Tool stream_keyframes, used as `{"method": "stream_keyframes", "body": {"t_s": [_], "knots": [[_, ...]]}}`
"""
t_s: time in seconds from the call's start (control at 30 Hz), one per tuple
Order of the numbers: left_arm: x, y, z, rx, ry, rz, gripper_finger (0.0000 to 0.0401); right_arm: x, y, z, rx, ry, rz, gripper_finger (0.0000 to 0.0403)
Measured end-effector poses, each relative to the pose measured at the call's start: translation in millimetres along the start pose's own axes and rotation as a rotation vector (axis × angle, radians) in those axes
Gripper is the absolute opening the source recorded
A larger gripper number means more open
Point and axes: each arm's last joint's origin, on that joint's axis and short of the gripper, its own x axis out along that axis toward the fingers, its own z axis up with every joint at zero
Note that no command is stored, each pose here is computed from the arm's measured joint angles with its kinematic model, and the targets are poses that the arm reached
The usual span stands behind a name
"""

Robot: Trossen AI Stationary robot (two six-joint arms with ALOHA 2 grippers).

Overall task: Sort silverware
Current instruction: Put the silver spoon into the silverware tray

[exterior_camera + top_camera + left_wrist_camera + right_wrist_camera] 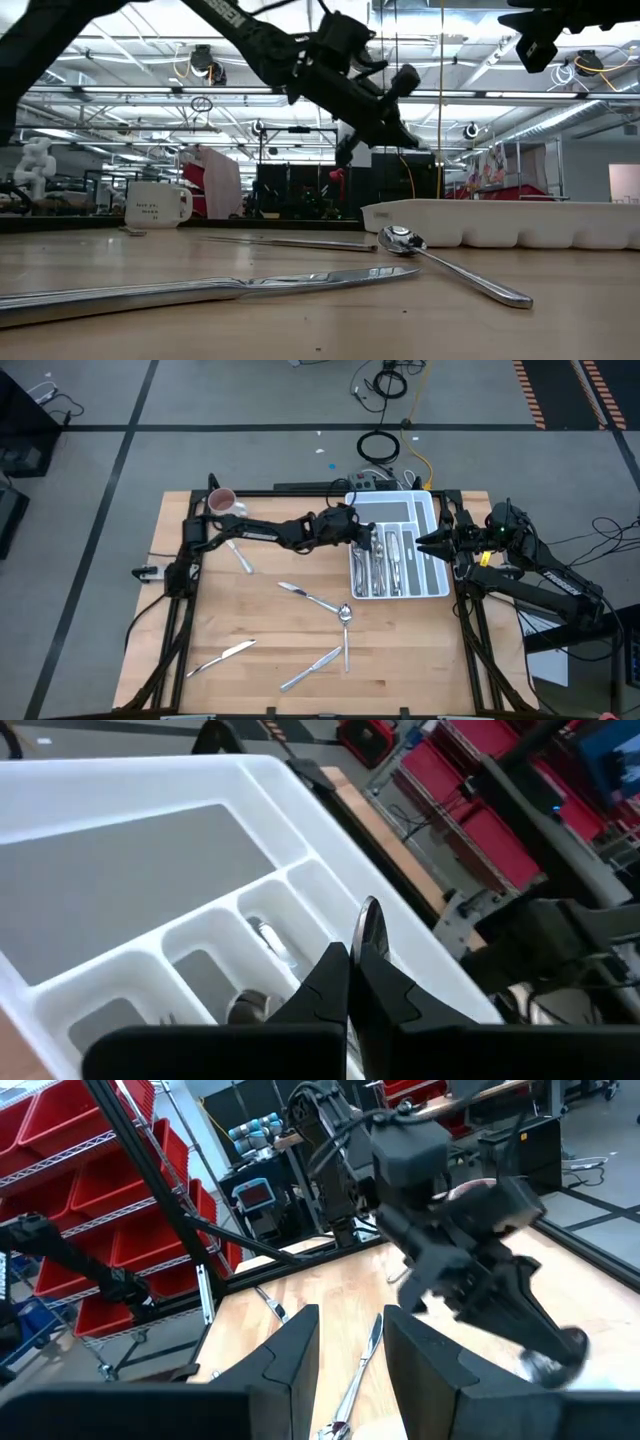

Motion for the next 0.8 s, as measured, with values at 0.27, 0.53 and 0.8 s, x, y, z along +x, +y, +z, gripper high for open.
{"method": "stream_keyframes", "body": {"t_s": [0.27, 0.53, 0.8], "knots": [[27, 11, -17, -0.004, -0.016, 0.043, 0.0004, 0, 0, 0, -0.006, 0.001, 0.0, 0.0105], [39, 13, -26, 0.002, -0.003, 0.051, 0.0004, 0, 0, 0, -0.006, 0.002, 0.0, 0.0105], [37, 5, -34, 0.054, -0.003, 0.06, 0.0004, 0, 0, 0, -0.014, 0.001, 0.0, 0.0105]]}}
